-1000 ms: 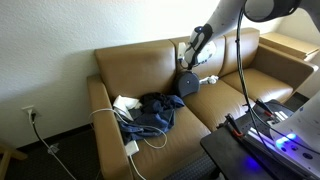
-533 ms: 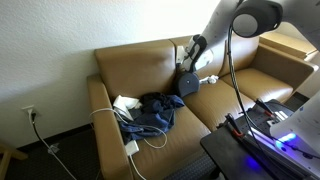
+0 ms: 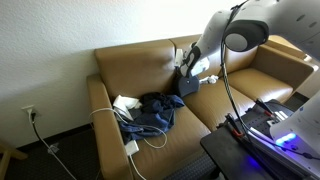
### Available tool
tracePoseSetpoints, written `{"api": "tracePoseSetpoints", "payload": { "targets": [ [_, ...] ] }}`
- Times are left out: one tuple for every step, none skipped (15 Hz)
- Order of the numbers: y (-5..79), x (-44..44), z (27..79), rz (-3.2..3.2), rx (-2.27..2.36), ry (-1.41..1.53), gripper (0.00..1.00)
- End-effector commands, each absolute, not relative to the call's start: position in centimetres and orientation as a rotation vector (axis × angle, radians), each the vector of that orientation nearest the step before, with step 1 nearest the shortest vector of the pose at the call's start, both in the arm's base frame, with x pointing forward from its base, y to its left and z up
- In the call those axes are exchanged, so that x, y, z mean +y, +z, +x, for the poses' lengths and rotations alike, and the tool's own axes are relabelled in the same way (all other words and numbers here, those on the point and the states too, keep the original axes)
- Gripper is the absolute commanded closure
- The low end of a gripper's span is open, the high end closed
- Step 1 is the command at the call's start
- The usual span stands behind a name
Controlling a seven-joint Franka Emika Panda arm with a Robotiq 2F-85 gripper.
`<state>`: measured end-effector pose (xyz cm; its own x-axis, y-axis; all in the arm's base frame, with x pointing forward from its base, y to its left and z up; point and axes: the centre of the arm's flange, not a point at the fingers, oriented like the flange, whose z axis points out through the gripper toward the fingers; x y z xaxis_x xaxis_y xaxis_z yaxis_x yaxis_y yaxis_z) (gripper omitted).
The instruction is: Move the black bag to the right then move it to the left
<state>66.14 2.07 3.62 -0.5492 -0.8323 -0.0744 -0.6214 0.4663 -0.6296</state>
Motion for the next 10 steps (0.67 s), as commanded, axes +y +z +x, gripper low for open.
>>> {"api": "tracePoseSetpoints", "payload": {
  "targets": [
    [2.4,1.9,66.9,-1.195,2.291,-0.849,0.0],
    [2.4,1.8,66.9,-1.194,2.274,-0.863,0.0],
    [2.4,1.6,67.0,-1.196,2.254,-0.884,0.0],
    [2.4,1.5,67.0,-1.2,2.247,-0.898,0.0],
    [2.2,1.2,67.1,-1.203,2.236,-0.917,0.0],
    [2.2,0.9,67.1,-1.205,2.222,-0.936,0.0],
    [1.9,0.7,67.1,-1.204,2.217,-0.95,0.0],
    [1.8,0.5,67.1,-1.2,2.209,-0.966,0.0],
    [1.5,0.3,67.2,-1.203,2.207,-0.974,0.0],
    [1.3,0.2,67.1,-1.2,2.208,-0.981,0.0]
  ]
}}
